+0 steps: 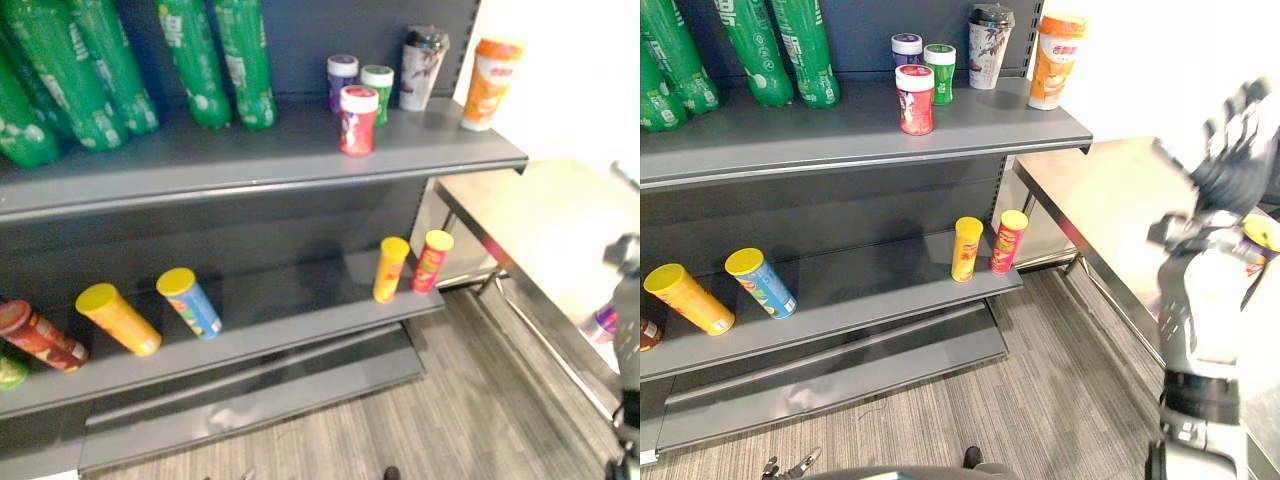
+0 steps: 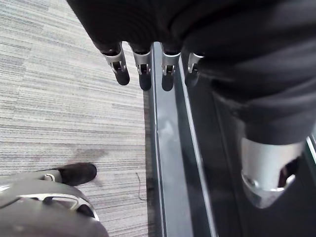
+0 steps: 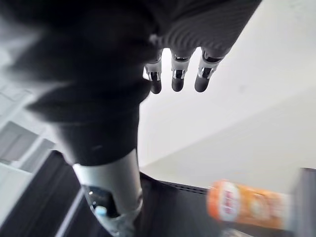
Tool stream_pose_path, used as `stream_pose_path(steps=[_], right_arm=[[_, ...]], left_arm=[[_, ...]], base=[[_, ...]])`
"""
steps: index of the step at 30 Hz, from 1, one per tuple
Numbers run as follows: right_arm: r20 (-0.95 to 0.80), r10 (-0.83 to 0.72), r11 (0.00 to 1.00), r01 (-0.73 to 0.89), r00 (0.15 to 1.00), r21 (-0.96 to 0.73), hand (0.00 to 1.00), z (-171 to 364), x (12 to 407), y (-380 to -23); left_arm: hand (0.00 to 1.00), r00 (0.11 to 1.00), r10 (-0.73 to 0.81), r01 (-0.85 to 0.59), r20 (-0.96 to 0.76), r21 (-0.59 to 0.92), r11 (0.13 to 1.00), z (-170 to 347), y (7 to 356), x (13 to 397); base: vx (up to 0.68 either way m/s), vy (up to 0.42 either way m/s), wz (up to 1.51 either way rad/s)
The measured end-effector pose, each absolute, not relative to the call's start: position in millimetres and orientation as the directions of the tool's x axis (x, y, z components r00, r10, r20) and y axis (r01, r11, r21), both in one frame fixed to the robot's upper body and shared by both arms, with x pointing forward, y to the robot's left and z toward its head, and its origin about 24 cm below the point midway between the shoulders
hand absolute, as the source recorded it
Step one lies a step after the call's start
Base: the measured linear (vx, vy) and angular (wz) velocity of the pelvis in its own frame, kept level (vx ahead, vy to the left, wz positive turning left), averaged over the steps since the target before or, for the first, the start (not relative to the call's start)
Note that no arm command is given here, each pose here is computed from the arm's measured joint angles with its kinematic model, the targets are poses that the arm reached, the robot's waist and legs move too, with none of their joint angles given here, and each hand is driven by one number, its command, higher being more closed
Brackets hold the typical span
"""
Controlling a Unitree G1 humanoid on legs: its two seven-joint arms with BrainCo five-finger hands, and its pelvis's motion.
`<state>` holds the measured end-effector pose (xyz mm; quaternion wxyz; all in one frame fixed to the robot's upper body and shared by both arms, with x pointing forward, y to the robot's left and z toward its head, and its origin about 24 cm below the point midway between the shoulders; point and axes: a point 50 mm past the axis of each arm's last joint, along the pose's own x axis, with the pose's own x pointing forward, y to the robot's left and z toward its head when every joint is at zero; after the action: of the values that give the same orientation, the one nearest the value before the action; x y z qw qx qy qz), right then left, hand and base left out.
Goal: Put the gum and the chips on the shelf.
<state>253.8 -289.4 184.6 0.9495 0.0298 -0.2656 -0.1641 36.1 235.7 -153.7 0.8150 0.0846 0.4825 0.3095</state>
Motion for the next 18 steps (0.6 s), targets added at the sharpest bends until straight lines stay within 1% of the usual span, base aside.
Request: stream_pose_path(steps=[1, 2, 3, 4, 6, 9, 13, 16, 18], right_arm=[[0.421, -0.298, 0.955, 0.264, 0.857, 0.136, 0.00, 159.8, 249.9, -283.1], [0.380, -0.279, 0.960, 0.245, 0.882, 0.135, 0.00, 146.8, 247.4, -278.9], [0.296, -0.243, 0.968, 0.211, 0.924, 0.136, 0.00, 122.2, 240.7, -270.7], [0.252, -0.224, 0.971, 0.194, 0.941, 0.138, 0.00, 110.9, 237.3, -266.9], [0.108, -0.167, 0.975, 0.148, 0.980, 0.165, 0.00, 73.9, 223.1, -255.4], [-0.014, -0.143, 0.966, 0.142, 0.990, 0.216, 0.00, 43.6, 211.9, -250.8], [-0.096, -0.143, 0.954, 0.163, 0.985, 0.253, 0.00, 22.2, 204.1, -244.3], [-0.183, -0.072, 0.960, 0.118, 0.980, 0.255, 0.00, 0.2, 197.1, -226.1], [-0.295, -0.036, 0.957, 0.118, 0.955, 0.265, 0.00, -27.6, 189.3, -214.6]], left_arm=[[0.00, 0.344, 0.588, -0.425, -0.732, 0.437, 0.793, -153.5, 235.8, 34.7], [0.00, 0.345, 0.588, -0.425, -0.732, 0.437, 0.793, -153.4, 235.8, 33.9], [0.00, 0.347, 0.590, -0.428, -0.729, 0.436, 0.792, -153.1, 235.4, 32.1], [0.00, 0.347, 0.590, -0.429, -0.729, 0.436, 0.791, -153.1, 235.3, 31.2], [0.00, 0.341, 0.590, -0.427, -0.732, 0.438, 0.791, -153.3, 234.9, 27.9], [0.00, 0.339, 0.588, -0.425, -0.735, 0.438, 0.792, -153.6, 234.3, 26.3], [0.00, 0.341, 0.576, -0.425, -0.743, 0.424, 0.799, -154.2, 232.4, 26.3], [0.00, 0.352, 0.563, -0.411, -0.747, 0.418, 0.811, -154.6, 230.6, 27.9], [0.00, 0.366, 0.553, -0.394, -0.748, 0.414, 0.821, -154.8, 229.5, 33.0]], base=[[0.00, 0.000, 0.00], [0.00, 0.000, 0.00], [0.00, 0.000, 0.00], [0.00, 0.000, 0.00], [0.00, 0.000, 0.00], [0.03, 0.031, 0.00], [0.04, 0.024, -0.02], [0.05, 0.014, -0.03], [0.05, 0.008, 0.02]])
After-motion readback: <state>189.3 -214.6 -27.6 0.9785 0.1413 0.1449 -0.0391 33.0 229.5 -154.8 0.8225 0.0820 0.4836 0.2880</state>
